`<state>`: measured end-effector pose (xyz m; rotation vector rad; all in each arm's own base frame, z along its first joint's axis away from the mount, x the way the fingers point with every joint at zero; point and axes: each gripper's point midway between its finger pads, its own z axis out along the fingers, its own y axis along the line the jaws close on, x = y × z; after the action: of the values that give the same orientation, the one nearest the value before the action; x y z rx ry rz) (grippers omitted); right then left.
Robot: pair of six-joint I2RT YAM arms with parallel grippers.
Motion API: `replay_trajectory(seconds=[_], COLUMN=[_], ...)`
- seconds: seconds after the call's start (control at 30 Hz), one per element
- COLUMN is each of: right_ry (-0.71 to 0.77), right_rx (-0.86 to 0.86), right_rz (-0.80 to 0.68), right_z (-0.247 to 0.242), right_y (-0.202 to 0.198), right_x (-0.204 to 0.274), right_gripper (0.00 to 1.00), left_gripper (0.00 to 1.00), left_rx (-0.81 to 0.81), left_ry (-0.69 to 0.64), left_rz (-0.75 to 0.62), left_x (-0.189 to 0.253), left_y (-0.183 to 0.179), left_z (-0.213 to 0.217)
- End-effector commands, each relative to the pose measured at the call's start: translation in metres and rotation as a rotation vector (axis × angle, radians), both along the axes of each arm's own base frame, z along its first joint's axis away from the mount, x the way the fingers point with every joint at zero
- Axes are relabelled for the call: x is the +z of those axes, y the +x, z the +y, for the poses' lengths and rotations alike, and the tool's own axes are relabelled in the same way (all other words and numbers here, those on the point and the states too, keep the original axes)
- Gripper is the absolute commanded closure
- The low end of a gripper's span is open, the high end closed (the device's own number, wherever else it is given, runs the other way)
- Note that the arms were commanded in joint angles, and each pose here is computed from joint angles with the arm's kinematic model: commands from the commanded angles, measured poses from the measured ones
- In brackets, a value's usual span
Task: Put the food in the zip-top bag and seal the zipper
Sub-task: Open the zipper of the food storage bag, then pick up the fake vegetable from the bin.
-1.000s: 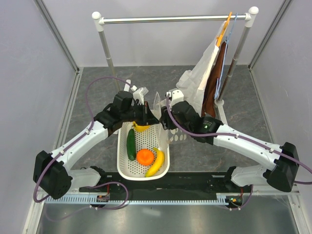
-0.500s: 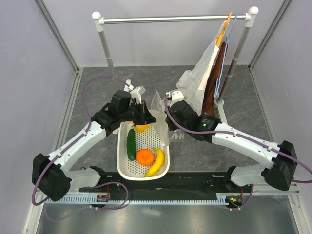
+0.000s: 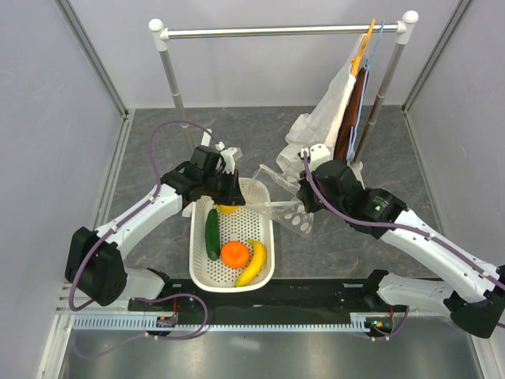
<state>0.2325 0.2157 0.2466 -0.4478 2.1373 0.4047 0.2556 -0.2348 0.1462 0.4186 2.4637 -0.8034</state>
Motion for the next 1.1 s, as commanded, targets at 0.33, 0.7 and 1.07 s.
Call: replay_trajectory(seconds=[0.33, 0.7, 1.07], right_ry=[0.01, 0.037, 0.056], right_rx=[-0.018, -0.043, -0.041], right_rz=[0.025, 0.043, 0.051], right_z=[0.002, -0.007, -0.005], right_y=[0.004, 0.005, 0.005], right_x=[-0.021, -0.029, -0.029], right_gripper=[1.0, 1.0, 1.0], left_gripper=[0.24, 0.04, 0.05], left_rx=[-0.212, -0.368, -0.614], left_ry=[-0.066, 0.156, 0.396], left_rz=[-0.13, -0.392, -0.582], left_x=[0.05, 0.036, 0.018], left_y=[-0.037, -0.069, -0.017], left_z=[0.004, 0.061, 0.065])
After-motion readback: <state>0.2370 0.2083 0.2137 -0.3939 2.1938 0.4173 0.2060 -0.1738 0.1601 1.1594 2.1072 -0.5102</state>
